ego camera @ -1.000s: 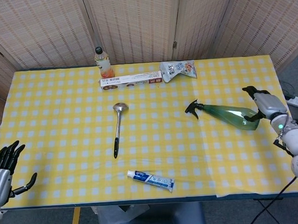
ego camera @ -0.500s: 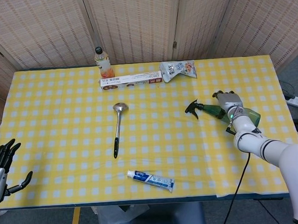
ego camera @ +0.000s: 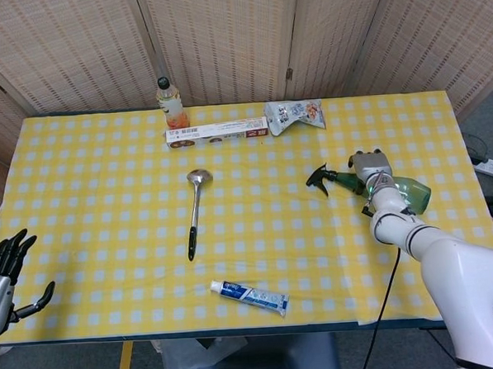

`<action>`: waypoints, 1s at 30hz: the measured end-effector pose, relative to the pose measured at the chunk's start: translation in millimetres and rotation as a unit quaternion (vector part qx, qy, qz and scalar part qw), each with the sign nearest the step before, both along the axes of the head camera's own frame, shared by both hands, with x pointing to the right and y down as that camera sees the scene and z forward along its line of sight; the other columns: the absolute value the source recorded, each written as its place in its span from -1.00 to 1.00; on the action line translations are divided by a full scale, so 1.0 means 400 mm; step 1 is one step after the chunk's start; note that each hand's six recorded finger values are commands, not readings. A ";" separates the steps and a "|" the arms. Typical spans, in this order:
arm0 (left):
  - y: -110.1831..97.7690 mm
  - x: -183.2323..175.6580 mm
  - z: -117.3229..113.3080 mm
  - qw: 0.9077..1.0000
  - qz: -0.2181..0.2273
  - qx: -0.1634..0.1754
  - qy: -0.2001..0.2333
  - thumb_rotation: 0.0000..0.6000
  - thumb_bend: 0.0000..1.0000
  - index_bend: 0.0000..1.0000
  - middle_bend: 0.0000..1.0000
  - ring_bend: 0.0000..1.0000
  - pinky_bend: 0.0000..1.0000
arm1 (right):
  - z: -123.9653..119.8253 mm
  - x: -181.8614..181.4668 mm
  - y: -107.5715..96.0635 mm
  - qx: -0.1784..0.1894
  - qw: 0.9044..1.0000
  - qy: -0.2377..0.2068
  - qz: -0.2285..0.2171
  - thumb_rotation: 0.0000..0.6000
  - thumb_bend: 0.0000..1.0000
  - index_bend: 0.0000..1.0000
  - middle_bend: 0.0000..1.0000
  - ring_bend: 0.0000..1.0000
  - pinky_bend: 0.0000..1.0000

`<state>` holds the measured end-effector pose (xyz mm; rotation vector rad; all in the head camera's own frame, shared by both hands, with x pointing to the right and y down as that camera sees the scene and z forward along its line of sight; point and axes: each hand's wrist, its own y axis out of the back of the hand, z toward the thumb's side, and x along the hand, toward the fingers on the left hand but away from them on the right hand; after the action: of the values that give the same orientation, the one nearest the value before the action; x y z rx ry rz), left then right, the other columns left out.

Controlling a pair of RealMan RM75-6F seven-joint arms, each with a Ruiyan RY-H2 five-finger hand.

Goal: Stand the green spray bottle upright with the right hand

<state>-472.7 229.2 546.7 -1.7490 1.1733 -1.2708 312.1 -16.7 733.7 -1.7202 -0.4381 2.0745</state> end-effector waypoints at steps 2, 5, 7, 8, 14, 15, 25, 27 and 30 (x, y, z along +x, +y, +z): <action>-0.001 -0.002 0.000 1.000 -0.001 0.000 0.000 -0.19 -0.21 -1.00 -1.00 -0.89 -0.96 | 0.009 0.003 0.002 -0.003 1.000 0.001 0.001 1.00 -0.33 -0.47 -0.74 -0.72 -1.00; -0.002 -0.006 0.002 1.000 -0.004 -0.001 -0.001 -0.19 -0.22 -1.00 -1.00 -0.89 -0.97 | 0.025 0.004 0.003 -0.007 1.000 0.000 0.003 1.00 -0.33 -0.47 -0.73 -0.71 -1.00; -0.002 -0.007 0.004 1.000 -0.005 -0.002 -0.001 -0.19 -0.22 -1.00 -1.00 -0.89 -0.97 | 0.038 0.001 0.003 -0.009 1.000 -0.001 0.002 1.00 -0.33 -0.44 -0.71 -0.69 -1.00; -0.002 -0.007 0.005 1.000 -0.005 -0.002 -0.002 -0.19 -0.22 -1.00 -1.00 -0.89 -0.97 | 0.044 -0.001 0.004 -0.011 1.000 -0.001 0.001 1.00 -0.33 -0.42 -0.70 -0.67 -1.00; -0.001 -0.008 0.003 1.000 -0.006 -0.001 -0.002 -0.19 -0.22 -1.00 -1.00 -0.89 -0.97 | 0.074 -0.007 0.017 -0.024 1.000 -0.002 -0.006 1.00 -0.33 -0.17 -0.61 -0.62 -1.00; -0.001 -0.008 0.002 1.000 -0.007 -0.001 -0.002 -0.19 -0.22 -1.00 -1.00 -0.89 -0.97 | 0.074 -0.007 0.015 -0.023 1.000 -0.003 -0.006 1.00 -0.33 -0.12 -0.59 -0.60 -1.00; 0.006 -0.002 -0.006 1.000 -0.004 0.003 -0.003 -0.19 -0.22 -1.00 -1.00 -0.89 -0.97 | 0.069 -0.005 0.012 -0.018 1.000 -0.005 -0.009 1.00 -0.29 0.25 -0.36 -0.43 -1.00; 0.006 -0.001 -0.007 1.000 -0.003 0.004 -0.003 -0.19 -0.22 -1.00 -1.00 -0.89 -0.97 | 0.063 -0.006 0.009 -0.013 1.000 -0.008 -0.007 1.00 -0.28 0.32 -0.32 -0.41 -1.00; 0.007 -0.001 -0.010 1.000 -0.003 0.006 -0.003 -0.19 -0.22 -1.00 -1.00 -0.89 -0.97 | 0.048 -0.008 0.000 -0.002 1.000 -0.017 0.001 1.00 -0.26 0.40 -0.25 -0.35 -1.00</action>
<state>-473.1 232.0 542.7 -1.7323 1.1819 -1.2692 308.9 -16.8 752.9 -1.7594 -0.4472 2.0527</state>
